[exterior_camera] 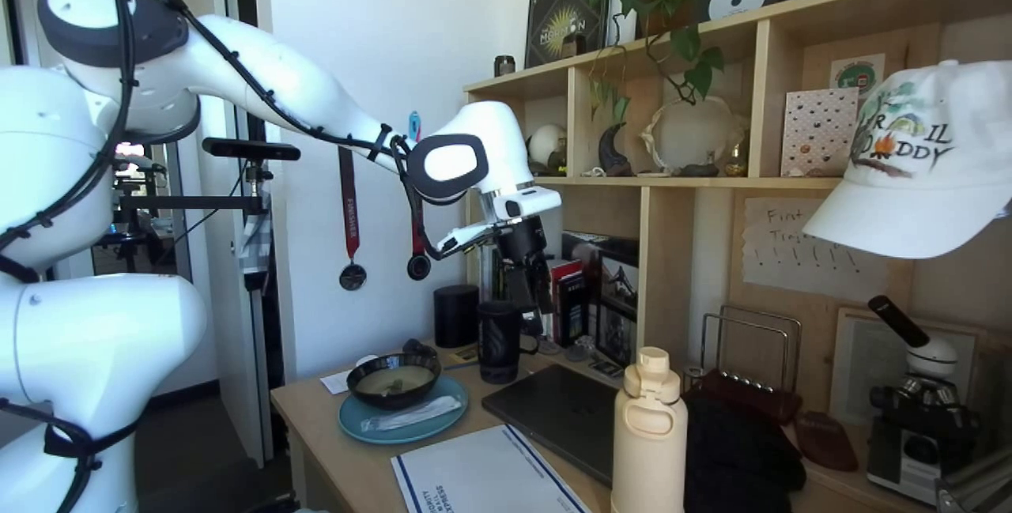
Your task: Move the black mug to the left side of the desk, move the white paper on the laptop to the front of the desk
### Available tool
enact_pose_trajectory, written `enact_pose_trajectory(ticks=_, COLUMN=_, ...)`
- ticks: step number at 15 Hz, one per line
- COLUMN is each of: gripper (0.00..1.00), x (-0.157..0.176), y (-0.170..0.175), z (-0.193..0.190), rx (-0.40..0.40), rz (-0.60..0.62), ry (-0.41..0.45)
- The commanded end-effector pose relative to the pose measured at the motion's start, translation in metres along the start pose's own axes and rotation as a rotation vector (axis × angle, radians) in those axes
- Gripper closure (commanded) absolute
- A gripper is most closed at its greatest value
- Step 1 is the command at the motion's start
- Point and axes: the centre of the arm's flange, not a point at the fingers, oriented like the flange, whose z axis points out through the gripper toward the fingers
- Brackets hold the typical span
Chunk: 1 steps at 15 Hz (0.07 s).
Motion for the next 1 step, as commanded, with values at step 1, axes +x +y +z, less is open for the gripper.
enact_pose_trajectory(ticks=1, gripper=0.00, x=-0.0001, y=0.0000, z=0.0000, rx=0.000, rz=0.000, ry=0.000)
